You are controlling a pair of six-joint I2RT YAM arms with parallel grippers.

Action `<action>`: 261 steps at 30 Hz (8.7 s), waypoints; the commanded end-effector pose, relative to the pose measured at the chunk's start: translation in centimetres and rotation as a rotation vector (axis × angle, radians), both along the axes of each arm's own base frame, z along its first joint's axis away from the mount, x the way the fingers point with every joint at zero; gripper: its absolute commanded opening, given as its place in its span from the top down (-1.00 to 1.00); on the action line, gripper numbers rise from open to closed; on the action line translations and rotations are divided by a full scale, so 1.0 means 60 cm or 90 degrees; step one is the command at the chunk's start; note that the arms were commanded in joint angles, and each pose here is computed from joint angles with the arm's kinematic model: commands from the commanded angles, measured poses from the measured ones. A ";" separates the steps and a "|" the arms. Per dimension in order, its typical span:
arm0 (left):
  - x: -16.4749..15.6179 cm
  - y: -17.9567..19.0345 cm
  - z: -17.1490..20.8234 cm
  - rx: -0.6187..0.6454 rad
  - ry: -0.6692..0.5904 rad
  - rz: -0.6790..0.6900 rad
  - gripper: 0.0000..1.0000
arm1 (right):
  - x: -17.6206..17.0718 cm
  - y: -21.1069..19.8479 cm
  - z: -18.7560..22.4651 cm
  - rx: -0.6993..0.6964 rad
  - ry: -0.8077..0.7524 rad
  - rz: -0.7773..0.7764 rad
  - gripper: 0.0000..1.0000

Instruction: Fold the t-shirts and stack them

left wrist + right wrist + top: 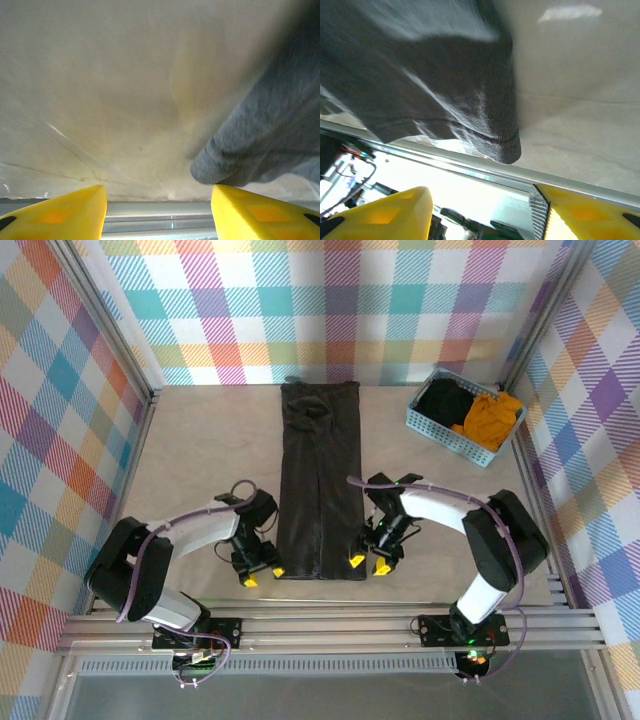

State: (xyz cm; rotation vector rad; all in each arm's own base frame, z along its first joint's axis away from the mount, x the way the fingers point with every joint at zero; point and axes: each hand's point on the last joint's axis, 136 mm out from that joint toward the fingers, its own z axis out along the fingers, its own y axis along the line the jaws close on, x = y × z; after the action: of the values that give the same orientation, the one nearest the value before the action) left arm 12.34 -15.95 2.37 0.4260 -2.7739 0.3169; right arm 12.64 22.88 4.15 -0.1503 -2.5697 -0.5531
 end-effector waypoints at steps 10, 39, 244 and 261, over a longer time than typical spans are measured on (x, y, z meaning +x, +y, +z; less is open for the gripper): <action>0.066 -0.071 -0.009 -0.069 -0.099 0.039 0.00 | 0.021 0.034 -0.041 -0.014 -0.012 -0.029 0.05; 0.086 -0.080 0.128 -0.123 -0.198 -0.015 1.00 | 0.024 0.028 0.096 0.039 -0.130 -0.042 1.00; 0.397 -0.290 0.016 -0.159 -0.288 0.718 0.35 | 0.258 -0.149 0.262 0.095 -0.504 -0.297 -0.82; 0.586 0.152 0.033 -0.046 -0.365 0.593 1.00 | 0.252 -0.149 0.245 0.093 -0.472 -0.303 -0.81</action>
State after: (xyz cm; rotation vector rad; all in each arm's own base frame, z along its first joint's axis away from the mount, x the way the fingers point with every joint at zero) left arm 46.94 -9.40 4.11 2.0446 -2.6631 0.9126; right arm 28.01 13.87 19.17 -0.6119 -3.2327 -1.1435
